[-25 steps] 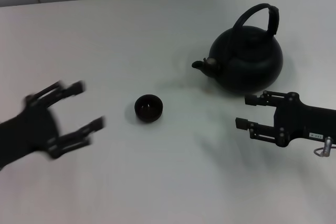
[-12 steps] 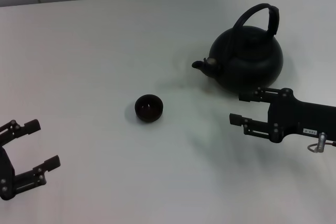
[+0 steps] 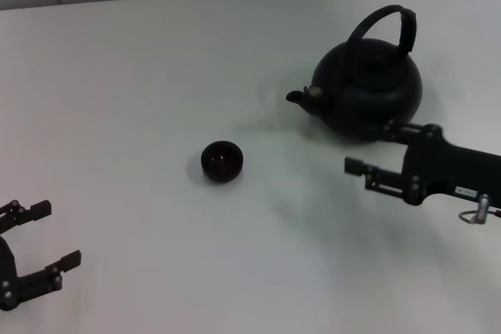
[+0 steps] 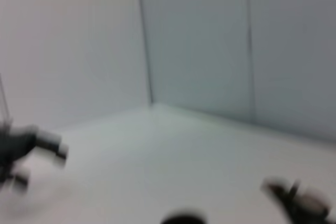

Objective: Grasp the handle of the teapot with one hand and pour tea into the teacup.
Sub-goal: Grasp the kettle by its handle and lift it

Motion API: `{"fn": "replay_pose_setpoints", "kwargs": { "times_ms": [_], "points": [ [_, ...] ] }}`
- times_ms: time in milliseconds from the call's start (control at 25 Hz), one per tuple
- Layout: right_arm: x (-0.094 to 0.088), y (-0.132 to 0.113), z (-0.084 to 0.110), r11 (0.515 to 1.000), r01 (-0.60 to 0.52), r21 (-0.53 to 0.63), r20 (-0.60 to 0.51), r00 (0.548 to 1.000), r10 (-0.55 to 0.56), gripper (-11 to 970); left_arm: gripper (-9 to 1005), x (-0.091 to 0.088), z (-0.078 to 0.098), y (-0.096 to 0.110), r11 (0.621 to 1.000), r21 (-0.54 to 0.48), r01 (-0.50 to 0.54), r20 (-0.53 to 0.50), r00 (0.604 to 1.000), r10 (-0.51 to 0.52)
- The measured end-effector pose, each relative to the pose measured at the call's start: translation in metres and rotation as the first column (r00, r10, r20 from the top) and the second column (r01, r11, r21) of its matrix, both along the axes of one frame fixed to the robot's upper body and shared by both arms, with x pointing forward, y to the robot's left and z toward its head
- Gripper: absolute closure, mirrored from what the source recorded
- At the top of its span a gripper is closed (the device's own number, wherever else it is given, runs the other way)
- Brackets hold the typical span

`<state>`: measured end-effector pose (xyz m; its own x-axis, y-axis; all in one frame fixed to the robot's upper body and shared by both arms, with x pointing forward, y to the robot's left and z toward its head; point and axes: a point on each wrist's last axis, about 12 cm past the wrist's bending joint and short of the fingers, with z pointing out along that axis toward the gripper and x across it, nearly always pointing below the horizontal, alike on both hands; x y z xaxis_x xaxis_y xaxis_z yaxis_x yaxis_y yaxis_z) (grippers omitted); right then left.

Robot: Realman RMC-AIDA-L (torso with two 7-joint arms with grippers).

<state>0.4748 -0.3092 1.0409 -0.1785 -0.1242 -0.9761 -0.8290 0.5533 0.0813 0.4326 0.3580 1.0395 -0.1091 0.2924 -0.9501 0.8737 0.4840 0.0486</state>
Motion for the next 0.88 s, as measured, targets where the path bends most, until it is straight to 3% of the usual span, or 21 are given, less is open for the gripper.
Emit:
{"fn": "replay_pose_setpoints", "kwargs": {
  "times_ms": [40, 120, 200, 240, 280, 320, 360, 440, 600, 800, 840, 880],
  "points": [
    [-0.012, -0.004, -0.004, 0.994, 0.082, 0.078, 0.054, 0.995, -0.086, 338, 183, 0.001, -0.001, -0.002, 1.0, 0.0, -0.002, -0.002, 1.0, 0.002],
    [-0.019, -0.006, -0.006, 0.984, 0.137, 0.115, 0.09, 0.985, -0.148, 338, 183, 0.001, -0.002, -0.003, 1.0, 0.0, -0.005, -0.002, 1.0, 0.005],
    [-0.032, -0.012, -0.013, 0.946, 0.269, 0.18, 0.144, 0.944, -0.296, 338, 183, 0.002, -0.003, -0.004, 1.0, 0.001, -0.01, -0.002, 1.0, 0.01],
    [-0.045, -0.016, -0.021, 0.871, 0.434, 0.231, 0.194, 0.856, -0.478, 339, 183, 0.002, -0.004, -0.004, 1.0, 0.004, -0.015, -0.004, 1.0, 0.015],
    [-0.045, -0.016, -0.021, 0.871, 0.434, 0.231, 0.194, 0.856, -0.478, 339, 183, 0.002, -0.004, -0.004, 1.0, 0.004, -0.015, -0.004, 1.0, 0.015],
    [-0.051, -0.02, -0.027, 0.781, 0.574, 0.247, 0.227, 0.749, -0.622, 339, 183, 0.002, -0.004, -0.005, 1.0, 0.004, -0.017, -0.005, 1.0, 0.017],
    [-0.051, -0.02, -0.027, 0.781, 0.574, 0.247, 0.227, 0.749, -0.622, 339, 183, 0.002, -0.004, -0.005, 1.0, 0.002, -0.017, -0.005, 1.0, 0.017],
    [-0.049, -0.02, -0.032, 0.724, 0.648, 0.235, 0.238, 0.684, -0.689, 339, 183, 0.003, -0.004, -0.007, 1.0, -0.001, -0.018, -0.002, 1.0, 0.018],
    [-0.041, -0.021, -0.032, 0.728, 0.648, 0.224, 0.225, 0.692, -0.686, 338, 183, 0.003, -0.004, -0.008, 1.0, -0.005, -0.018, 0.003, 1.0, 0.018],
    [-0.015, -0.023, -0.029, 0.742, 0.64, 0.199, 0.18, 0.721, -0.67, 338, 184, 0.003, -0.004, -0.008, 0.999, -0.011, -0.031, 0.006, 0.999, 0.031],
    [-0.001, -0.023, -0.027, 0.759, 0.626, 0.181, 0.154, 0.744, -0.65, 338, 184, 0.004, -0.004, -0.008, 0.999, -0.012, -0.034, 0.008, 0.999, 0.034],
    [-0.001, -0.023, -0.027, 0.759, 0.626, 0.181, 0.154, 0.744, -0.65, 338, 184, 0.004, -0.004, -0.008, 0.999, -0.012, -0.034, 0.008, 0.999, 0.034]
  ]
}}
